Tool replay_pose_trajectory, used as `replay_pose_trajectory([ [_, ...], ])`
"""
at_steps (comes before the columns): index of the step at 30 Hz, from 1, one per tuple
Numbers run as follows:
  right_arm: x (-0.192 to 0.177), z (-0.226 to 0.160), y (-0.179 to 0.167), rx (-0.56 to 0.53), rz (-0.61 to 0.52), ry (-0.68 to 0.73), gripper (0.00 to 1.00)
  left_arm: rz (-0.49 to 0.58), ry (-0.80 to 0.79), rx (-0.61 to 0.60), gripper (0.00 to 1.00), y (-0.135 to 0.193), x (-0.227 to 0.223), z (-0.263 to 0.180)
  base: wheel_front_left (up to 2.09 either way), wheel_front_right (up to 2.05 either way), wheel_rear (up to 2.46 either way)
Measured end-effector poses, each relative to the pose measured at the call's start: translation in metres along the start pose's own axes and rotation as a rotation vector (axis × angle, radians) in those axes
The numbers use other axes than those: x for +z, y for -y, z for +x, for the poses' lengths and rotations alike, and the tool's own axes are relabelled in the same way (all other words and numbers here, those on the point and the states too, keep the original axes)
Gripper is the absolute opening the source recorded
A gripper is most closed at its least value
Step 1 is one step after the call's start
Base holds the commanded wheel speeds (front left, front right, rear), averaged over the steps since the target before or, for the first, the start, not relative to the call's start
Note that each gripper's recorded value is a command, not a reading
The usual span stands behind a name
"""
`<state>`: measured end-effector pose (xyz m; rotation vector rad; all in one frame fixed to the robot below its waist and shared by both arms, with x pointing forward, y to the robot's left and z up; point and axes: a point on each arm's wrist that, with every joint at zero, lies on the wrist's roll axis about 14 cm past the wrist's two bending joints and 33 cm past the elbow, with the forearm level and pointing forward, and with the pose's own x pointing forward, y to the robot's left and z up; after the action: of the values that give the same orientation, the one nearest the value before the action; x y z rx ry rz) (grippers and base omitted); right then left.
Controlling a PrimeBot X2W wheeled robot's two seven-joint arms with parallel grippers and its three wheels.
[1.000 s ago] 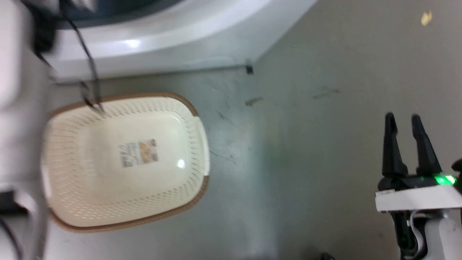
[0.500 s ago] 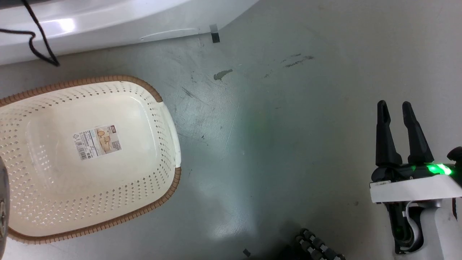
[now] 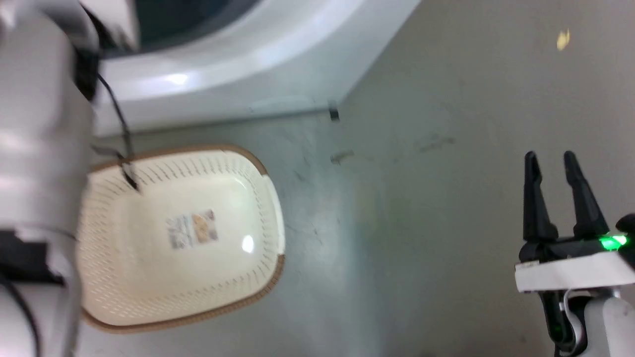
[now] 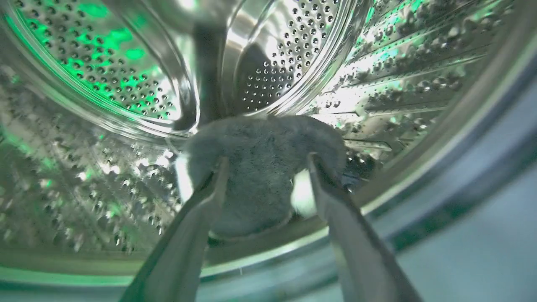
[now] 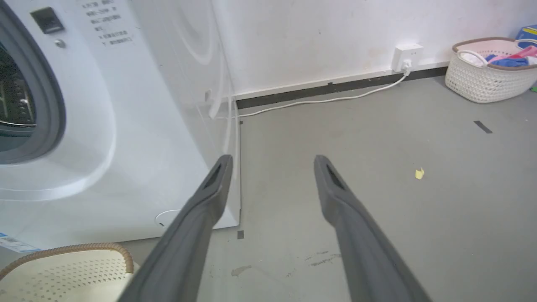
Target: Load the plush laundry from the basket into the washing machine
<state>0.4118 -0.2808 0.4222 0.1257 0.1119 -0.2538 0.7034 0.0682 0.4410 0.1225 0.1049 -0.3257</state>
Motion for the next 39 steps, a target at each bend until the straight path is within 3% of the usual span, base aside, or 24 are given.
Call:
replay_pose_trajectory([
  [6, 0.029, -0.011, -0.013, 0.045, -0.005, 0.075, 1.0, -0.059, 0.046, 0.0, 1.0, 0.011, 0.016, -0.053, 0.0, 0.0, 0.0],
  [11, 0.049, -0.029, -0.025, 0.088, 0.002, 0.129, 1.0, -0.07, 0.104, 0.046, 1.0, 0.0, 0.033, -0.116, 0.0, 0.0, 0.0],
  [17, 0.065, -0.054, -0.046, 0.162, 0.016, 0.174, 1.0, -0.135, 0.202, 0.151, 1.0, 0.0, 0.045, -0.222, 0.0, 0.0, 0.0],
  [25, 0.082, -0.073, -0.069, 0.241, 0.039, 0.227, 1.0, -0.196, 0.284, 0.317, 1.0, -0.011, 0.055, -0.323, 0.0, 0.0, 0.0],
  [29, 0.084, -0.08, -0.075, 0.266, 0.03, 0.234, 1.0, -0.209, 0.276, 0.34, 1.0, -0.005, 0.049, -0.348, 0.0, 0.0, 0.0],
  [32, 0.082, -0.092, -0.088, 0.316, -0.042, 0.237, 1.0, -0.211, 0.241, 0.301, 1.0, 0.014, 0.037, -0.365, 0.0, 0.0, 0.0],
  [39, 0.08, -0.096, -0.094, 0.335, -0.056, 0.234, 1.0, -0.217, 0.212, 0.27, 1.0, 0.027, 0.027, -0.367, 0.0, 0.0, 0.0],
])
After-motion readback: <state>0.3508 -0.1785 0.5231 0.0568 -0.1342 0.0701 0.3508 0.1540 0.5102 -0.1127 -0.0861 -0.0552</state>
